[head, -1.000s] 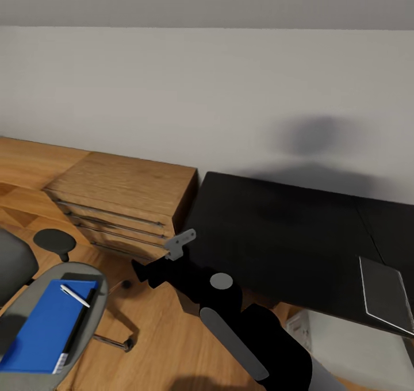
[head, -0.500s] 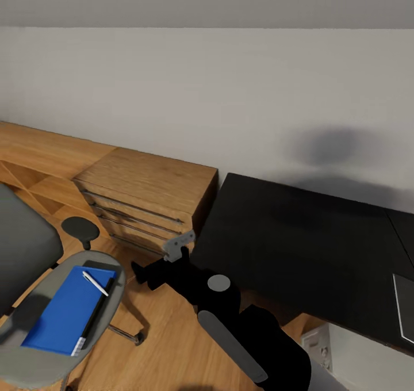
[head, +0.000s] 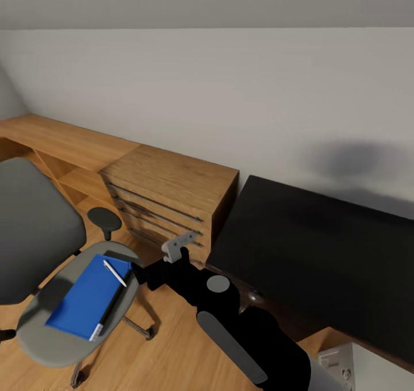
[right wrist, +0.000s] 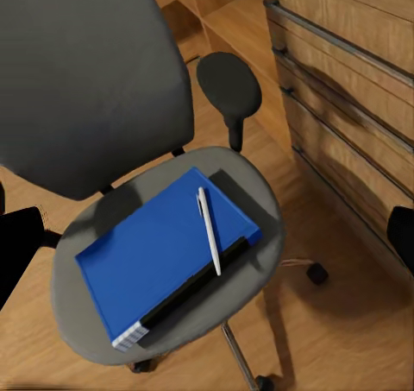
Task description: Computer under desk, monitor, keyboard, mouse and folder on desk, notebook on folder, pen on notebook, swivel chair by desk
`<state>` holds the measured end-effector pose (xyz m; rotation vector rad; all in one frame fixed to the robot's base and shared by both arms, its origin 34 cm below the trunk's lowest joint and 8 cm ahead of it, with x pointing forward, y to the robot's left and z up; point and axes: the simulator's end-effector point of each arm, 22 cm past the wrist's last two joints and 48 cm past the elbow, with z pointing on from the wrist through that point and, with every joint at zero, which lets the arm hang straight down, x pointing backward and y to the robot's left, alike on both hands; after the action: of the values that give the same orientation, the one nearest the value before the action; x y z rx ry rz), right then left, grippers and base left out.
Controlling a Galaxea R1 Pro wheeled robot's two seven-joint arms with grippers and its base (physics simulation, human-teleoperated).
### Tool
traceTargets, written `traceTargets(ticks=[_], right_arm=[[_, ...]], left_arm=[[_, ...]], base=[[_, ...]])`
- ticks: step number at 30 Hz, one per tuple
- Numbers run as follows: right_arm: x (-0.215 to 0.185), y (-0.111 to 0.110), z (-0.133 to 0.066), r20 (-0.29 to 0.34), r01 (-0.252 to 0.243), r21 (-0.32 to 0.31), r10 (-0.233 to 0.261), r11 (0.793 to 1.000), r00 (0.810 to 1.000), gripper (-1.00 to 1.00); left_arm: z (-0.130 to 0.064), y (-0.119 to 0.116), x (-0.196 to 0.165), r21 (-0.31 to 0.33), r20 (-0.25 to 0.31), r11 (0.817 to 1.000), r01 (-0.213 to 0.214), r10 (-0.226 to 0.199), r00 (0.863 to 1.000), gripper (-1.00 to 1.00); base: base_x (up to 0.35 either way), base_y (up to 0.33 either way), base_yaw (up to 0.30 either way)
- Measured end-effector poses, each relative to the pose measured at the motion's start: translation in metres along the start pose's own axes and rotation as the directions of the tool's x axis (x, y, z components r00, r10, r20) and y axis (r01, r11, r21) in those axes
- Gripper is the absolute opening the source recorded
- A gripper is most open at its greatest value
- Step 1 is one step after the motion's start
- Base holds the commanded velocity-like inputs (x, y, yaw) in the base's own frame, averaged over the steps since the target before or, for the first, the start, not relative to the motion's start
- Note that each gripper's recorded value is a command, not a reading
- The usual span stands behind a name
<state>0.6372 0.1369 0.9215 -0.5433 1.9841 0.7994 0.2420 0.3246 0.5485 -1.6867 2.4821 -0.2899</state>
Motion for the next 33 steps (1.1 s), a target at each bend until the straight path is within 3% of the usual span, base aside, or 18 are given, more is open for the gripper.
traceTargets(ticks=[17, 26, 27, 33], right_arm=[[0.014, -0.001, 0.006, 0.017, 0.011, 0.005, -0.011, 1.000, 1.000, 1.00], [0.023, -0.003, 0.009, 0.024, 0.018, 0.005, -0.018, 1.000, 1.000, 1.00], [0.024, -0.004, 0.010, 0.025, 0.019, 0.006, -0.020, 1.000, 0.999, 1.00], [0.033, -0.005, 0.017, 0.018, 0.016, 0.010, -0.016, 1.000, 1.000, 1.00]], left_arm=[[0.025, -0.002, -0.004, 0.028, 0.011, 1.000, -0.003, 0.002, 1.000, 1.00], [0.005, -0.008, -0.034, 0.070, 0.122, 0.996, -0.047, 0.038, 0.992, 1.00], [-0.011, 0.002, -0.050, 0.064, 0.178, 0.997, -0.032, 0.020, 0.984, 1.00], [-0.015, 0.020, -0.066, 0.054, 0.232, 0.999, 0.007, -0.019, 0.973, 1.00]], base=[[0.000, 0.000, 0.229], [0.000, 0.000, 0.229], [0.000, 0.000, 0.229], [0.000, 0.000, 0.230]])
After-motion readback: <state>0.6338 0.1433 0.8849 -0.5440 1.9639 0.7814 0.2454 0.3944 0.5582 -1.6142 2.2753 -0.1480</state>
